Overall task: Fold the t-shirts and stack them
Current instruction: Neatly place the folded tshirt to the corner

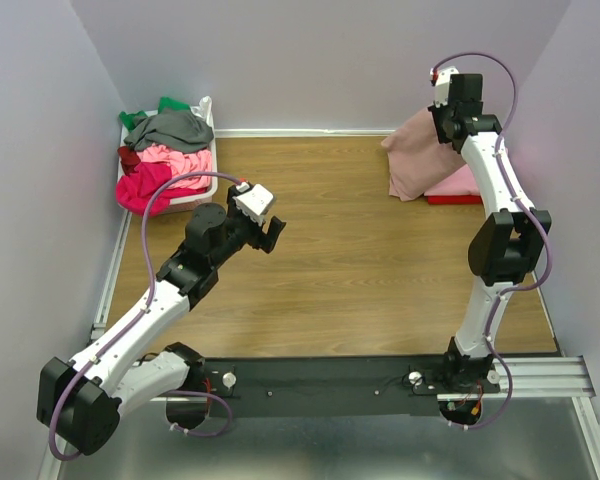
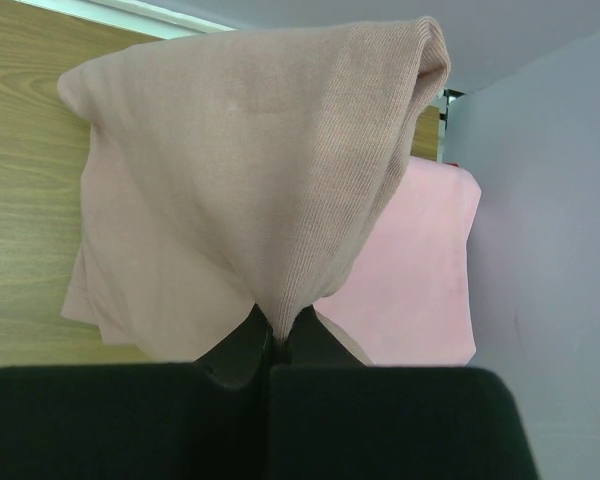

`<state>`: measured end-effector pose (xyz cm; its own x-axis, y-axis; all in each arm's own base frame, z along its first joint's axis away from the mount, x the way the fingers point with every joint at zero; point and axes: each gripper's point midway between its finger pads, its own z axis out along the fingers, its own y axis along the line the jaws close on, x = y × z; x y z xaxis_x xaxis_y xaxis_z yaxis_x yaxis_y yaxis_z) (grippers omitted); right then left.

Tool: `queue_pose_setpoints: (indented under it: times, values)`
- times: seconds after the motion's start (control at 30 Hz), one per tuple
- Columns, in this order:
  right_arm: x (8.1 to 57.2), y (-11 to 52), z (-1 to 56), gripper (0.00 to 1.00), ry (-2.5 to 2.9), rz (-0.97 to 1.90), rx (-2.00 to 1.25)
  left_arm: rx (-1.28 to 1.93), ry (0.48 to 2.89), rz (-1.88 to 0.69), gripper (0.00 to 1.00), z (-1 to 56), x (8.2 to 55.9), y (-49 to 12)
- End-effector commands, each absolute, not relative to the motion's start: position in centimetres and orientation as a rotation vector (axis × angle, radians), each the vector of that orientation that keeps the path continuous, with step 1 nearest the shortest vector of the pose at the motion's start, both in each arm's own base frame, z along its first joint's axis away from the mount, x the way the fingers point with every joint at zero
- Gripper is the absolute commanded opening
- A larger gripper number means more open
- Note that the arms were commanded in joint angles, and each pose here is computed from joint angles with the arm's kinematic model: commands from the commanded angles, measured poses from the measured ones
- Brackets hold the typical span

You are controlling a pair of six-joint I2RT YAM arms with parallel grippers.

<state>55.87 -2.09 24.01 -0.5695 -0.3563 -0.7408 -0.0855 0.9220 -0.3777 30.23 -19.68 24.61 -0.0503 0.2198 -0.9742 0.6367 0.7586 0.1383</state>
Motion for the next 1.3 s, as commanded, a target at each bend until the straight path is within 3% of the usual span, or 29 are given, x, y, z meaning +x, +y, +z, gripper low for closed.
queue_pose_setpoints:
  times: [0.0, 0.87, 1.27]
  values:
    - [56.1, -2.6, 28.7, 0.00, 2.051, -0.413, -0.271, 0.725, 1.601, -0.407, 0.84, 24.5, 29.8, -20.2]
    - [54.5, -3.2, 33.6, 0.00, 1.958, -0.443, -0.246, 0.737, 1.609, -0.408, 0.84, 24.1, 29.9, -20.4]
    - [54.5, -4.1, 33.2, 0.00, 1.969, -0.482, -0.243, 0.738, 1.609, -0.407, 0.84, 24.1, 29.9, -20.4]
